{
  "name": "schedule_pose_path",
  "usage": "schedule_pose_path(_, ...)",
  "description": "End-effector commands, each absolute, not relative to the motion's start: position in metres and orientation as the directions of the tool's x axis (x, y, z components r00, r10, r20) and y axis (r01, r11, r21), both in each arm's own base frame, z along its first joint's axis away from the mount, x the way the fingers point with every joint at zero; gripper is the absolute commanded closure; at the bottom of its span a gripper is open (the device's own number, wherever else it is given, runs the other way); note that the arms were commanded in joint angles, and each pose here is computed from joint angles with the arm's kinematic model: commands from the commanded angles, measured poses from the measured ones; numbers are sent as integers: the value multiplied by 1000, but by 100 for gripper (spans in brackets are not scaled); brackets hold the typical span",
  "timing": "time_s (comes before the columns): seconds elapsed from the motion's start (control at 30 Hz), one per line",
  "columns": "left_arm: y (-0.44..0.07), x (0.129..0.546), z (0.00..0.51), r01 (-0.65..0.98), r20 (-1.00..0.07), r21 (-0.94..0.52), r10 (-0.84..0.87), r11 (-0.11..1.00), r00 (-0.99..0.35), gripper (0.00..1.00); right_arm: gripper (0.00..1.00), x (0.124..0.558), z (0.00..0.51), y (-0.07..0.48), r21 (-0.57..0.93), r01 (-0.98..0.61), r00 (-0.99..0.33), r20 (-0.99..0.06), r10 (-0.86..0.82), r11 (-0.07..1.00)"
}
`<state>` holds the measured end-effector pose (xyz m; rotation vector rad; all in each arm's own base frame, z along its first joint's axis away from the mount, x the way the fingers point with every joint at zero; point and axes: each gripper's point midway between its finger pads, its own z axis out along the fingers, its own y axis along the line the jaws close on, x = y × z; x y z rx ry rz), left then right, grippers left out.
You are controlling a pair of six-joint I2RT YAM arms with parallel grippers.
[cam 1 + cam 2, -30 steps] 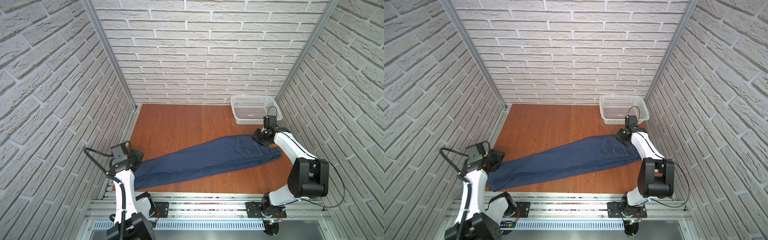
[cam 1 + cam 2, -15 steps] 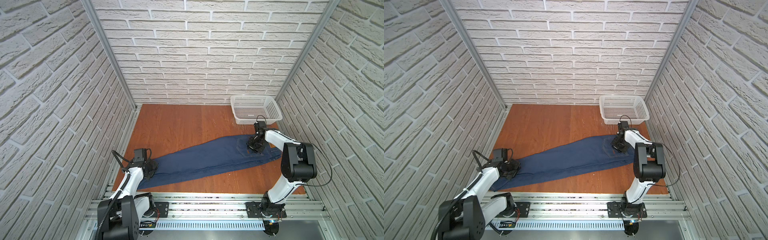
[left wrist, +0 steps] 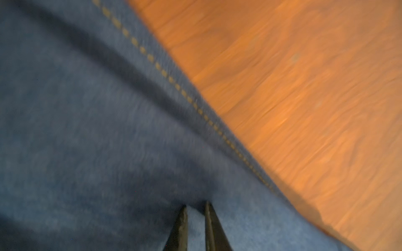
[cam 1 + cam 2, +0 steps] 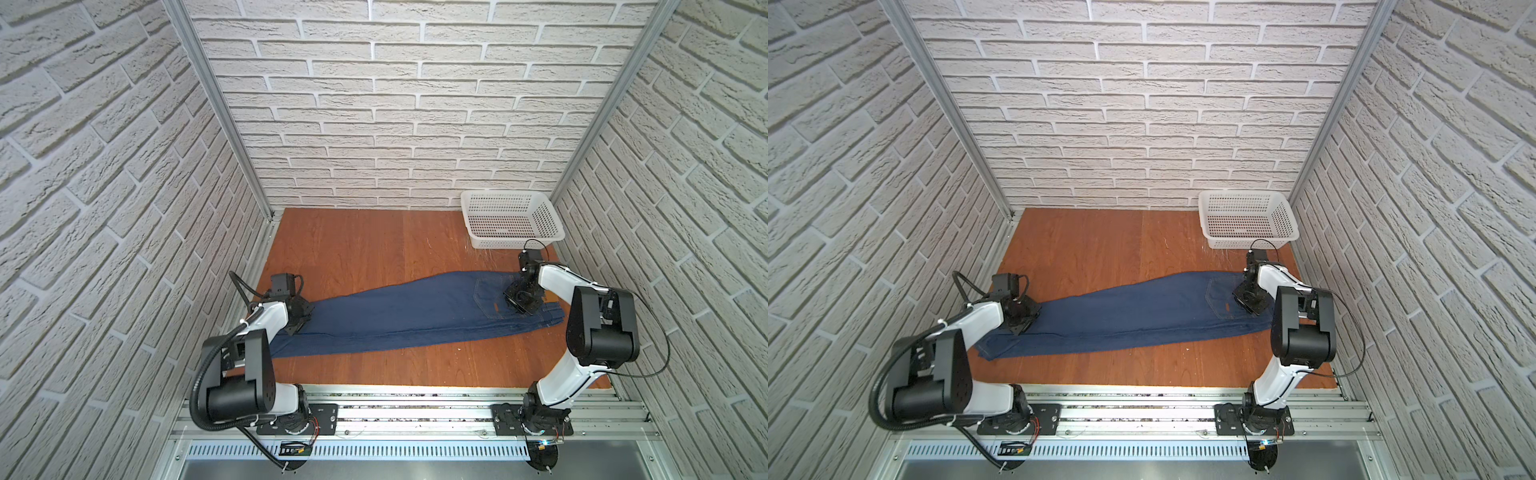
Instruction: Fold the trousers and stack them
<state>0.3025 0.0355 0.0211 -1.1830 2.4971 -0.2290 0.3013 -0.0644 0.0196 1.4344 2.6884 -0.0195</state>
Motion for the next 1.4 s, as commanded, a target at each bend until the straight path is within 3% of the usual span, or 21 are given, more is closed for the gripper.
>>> schedule_pose_path(0.0, 32, 337, 16, -642, -288, -289, -704, 710, -649, 83, 75, 262, 7, -80, -72, 873, -486, -69, 871, 482)
schedule_pose_path(0.23, 3, 398, 17, -545, -277, -316, -625, 777, -730, 84, 75, 236, 15, -97, -83, 900, -436, -99, 895, 429)
schedule_pose_path(0.37, -3, 403, 36, -509, -300, -351, -609, 786, -734, 82, 75, 235, 28, -101, -55, 901, -434, -125, 892, 431)
schedule_pose_path(0.6, -15, 371, 94, -420, -378, -416, -573, 807, -727, 69, 75, 276, 81, -58, 95, 786, -585, -203, 785, 611)
schedule_pose_path(0.73, -24, 349, 74, -445, -315, -446, -602, 776, -733, 69, 77, 292, 80, 2, 165, 684, -693, -157, 704, 710)
schedule_pose_path(0.9, -26, 336, 36, -512, -230, -444, -646, 735, -728, 70, 91, 301, 62, 68, 165, 568, -805, -95, 586, 806)
schedule_pose_path(1.13, -8, 319, 9, -605, -166, -417, -711, 678, -683, 72, 95, 276, 31, 116, 102, 466, -881, -31, 471, 879)
schedule_pose_path(1.37, 21, 298, 32, -646, -197, -418, -757, 639, -623, 72, 95, 227, 8, 137, 32, 377, -926, 27, 376, 926)
